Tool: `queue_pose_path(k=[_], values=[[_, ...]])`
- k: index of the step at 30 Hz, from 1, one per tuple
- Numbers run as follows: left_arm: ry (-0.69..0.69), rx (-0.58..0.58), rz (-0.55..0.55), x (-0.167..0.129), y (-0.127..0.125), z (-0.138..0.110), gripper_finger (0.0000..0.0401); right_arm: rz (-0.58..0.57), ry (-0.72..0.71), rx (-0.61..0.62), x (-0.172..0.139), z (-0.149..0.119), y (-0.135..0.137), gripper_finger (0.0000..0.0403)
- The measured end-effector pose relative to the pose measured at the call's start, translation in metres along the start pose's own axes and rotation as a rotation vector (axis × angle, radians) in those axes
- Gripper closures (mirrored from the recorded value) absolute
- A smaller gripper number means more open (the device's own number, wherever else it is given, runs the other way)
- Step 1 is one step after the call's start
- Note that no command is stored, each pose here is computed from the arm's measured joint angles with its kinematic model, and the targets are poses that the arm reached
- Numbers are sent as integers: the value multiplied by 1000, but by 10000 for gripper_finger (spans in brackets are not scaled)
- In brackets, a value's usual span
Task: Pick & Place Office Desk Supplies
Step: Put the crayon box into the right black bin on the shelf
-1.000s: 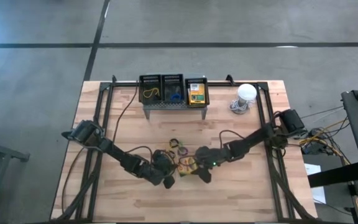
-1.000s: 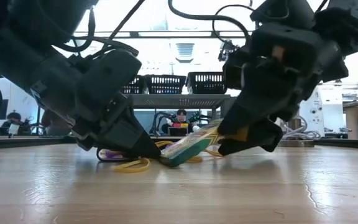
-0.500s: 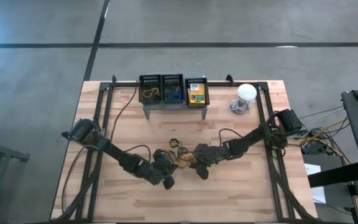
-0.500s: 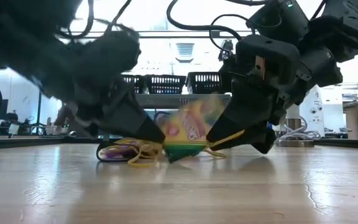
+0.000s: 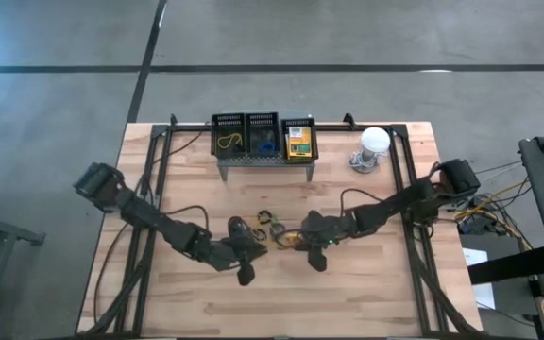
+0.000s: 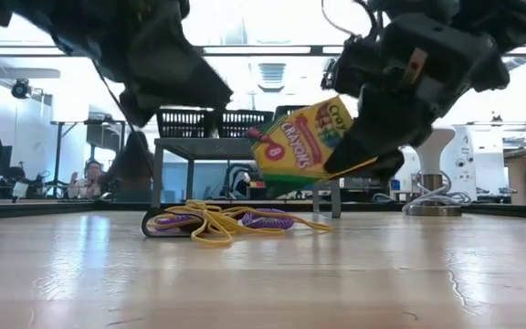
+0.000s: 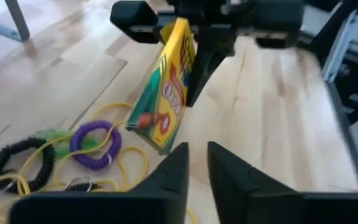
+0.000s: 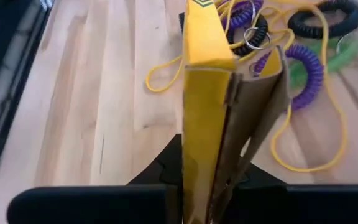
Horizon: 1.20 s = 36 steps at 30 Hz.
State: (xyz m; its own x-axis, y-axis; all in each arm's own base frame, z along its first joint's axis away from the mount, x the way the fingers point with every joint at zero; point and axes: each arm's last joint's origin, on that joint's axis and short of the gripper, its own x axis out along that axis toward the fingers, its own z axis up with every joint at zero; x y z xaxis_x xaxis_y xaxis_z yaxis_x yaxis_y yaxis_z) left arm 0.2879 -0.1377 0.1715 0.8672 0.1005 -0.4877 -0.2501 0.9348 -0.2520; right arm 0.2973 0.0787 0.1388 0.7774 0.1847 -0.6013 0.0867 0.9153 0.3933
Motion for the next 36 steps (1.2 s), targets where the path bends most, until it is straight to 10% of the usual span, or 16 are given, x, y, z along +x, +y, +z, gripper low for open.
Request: queue_pose_path(k=[14, 36], values=[[-46, -22, 29, 2, 3, 4, 200, -30, 84, -304, -21, 29, 17, 370], [-130, 90, 7, 27, -3, -7, 206, -69, 180, -361, -19, 31, 19, 369]])
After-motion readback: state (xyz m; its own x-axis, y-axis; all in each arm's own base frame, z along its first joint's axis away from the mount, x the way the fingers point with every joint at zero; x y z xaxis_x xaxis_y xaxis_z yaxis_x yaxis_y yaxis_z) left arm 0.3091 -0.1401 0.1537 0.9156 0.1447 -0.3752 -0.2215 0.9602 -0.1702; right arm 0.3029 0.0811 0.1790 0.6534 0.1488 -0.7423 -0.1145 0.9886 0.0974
